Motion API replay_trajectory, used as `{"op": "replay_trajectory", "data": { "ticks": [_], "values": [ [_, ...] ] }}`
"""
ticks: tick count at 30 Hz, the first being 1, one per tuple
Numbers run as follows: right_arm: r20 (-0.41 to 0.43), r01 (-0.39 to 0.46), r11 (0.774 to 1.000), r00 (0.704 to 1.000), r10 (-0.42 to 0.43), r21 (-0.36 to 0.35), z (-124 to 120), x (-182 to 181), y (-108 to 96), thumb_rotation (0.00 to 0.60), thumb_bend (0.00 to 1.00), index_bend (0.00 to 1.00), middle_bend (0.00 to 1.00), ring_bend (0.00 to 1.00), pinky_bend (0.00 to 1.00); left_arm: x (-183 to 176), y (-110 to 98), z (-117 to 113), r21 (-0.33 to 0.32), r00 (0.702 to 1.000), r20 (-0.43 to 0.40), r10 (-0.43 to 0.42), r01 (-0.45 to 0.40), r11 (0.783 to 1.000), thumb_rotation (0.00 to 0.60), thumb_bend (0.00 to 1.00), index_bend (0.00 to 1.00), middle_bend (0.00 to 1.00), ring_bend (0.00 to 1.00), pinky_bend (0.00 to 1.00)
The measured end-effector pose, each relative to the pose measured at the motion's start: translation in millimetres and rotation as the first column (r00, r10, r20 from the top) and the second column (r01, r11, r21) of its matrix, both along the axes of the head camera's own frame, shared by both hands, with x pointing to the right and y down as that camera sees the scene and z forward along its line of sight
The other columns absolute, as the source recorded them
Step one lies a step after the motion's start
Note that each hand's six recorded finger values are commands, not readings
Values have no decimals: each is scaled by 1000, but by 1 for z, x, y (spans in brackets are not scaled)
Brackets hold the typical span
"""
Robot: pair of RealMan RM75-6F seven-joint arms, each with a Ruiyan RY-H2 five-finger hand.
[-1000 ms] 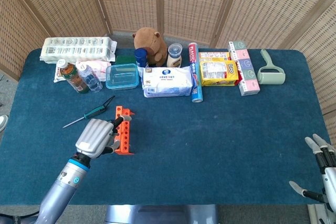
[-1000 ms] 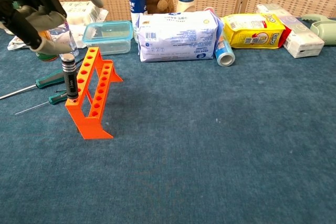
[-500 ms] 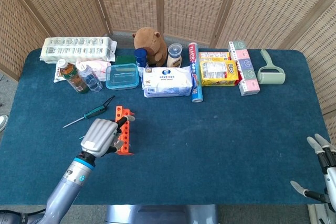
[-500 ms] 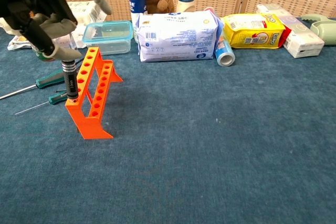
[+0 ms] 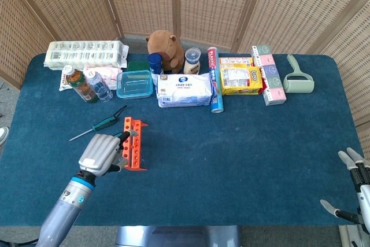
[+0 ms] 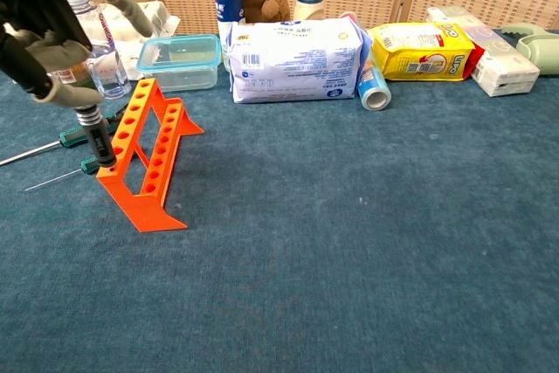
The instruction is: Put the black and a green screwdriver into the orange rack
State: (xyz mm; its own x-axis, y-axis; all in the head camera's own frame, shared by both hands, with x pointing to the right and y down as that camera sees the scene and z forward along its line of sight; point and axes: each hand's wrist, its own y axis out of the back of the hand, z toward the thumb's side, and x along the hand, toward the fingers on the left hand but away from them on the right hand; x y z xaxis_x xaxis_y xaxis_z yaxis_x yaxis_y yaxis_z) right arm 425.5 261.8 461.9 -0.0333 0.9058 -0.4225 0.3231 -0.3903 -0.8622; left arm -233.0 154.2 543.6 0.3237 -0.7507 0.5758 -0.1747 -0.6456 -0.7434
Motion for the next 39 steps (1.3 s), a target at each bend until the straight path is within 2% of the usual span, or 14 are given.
{"op": "replay_trajectory", "data": {
  "ticks": [8,22,29,34,39],
  "values": [
    [-1,1,1000,1000,-1,1,0,0,1,600,34,0,0,9,0,-5,-3,-10,26,1000,-9,-12,12,1000,600,269,234,876,787,849],
    [0,-1,1000,1000,1,1,-1,1,1,600,34,0,0,9,0,-8,-6,-14,40,999,-34,-15,17,999,600,269,234,875,786,849],
    [1,1,1000,1000,-1,1,-1,1,1,600,34,0,0,9,0,-29,-10,-20,73,999,-11,-41,42,996,600,268,234,808,725,848],
    [-3,7,1000,1000,-7,-4,0,-1,2,600,34,0,0,9,0,-56,-20,-10,89,995,33,-91,87,992,600,268,234,806,725,849],
    [-8,9,1000,1000,-10,-11,3,-2,2,600,34,0,0,9,0,-86,-36,10,85,984,79,-157,150,985,600,268,234,807,724,849]
  ]
}}
